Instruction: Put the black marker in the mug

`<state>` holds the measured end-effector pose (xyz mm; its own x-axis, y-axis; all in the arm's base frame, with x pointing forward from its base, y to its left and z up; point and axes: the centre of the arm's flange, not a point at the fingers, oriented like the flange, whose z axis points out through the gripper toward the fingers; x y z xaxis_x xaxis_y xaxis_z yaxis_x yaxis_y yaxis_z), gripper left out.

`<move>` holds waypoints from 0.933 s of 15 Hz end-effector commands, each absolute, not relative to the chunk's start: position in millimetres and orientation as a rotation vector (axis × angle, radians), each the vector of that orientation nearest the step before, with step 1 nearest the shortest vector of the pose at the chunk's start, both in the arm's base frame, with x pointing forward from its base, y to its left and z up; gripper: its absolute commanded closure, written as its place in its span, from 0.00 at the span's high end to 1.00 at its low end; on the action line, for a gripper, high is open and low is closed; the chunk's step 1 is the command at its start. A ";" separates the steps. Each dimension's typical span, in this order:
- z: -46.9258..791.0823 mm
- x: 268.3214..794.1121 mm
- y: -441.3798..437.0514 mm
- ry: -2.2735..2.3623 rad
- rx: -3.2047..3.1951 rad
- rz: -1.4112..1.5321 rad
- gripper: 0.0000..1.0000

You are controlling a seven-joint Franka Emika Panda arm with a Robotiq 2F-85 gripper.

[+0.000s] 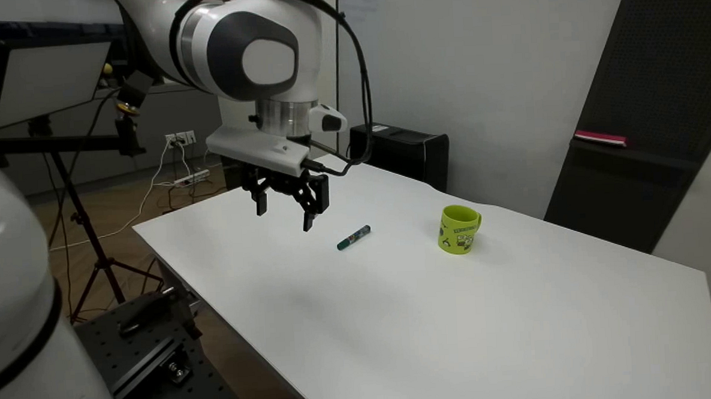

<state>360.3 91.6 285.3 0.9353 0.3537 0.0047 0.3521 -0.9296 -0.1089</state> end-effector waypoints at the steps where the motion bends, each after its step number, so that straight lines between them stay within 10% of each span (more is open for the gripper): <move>1: 256.5 372.8 126.6 -0.578 -2.996 0.031 1.00; 14: 204.4 434.6 188.9 -0.545 -3.068 -0.051 1.00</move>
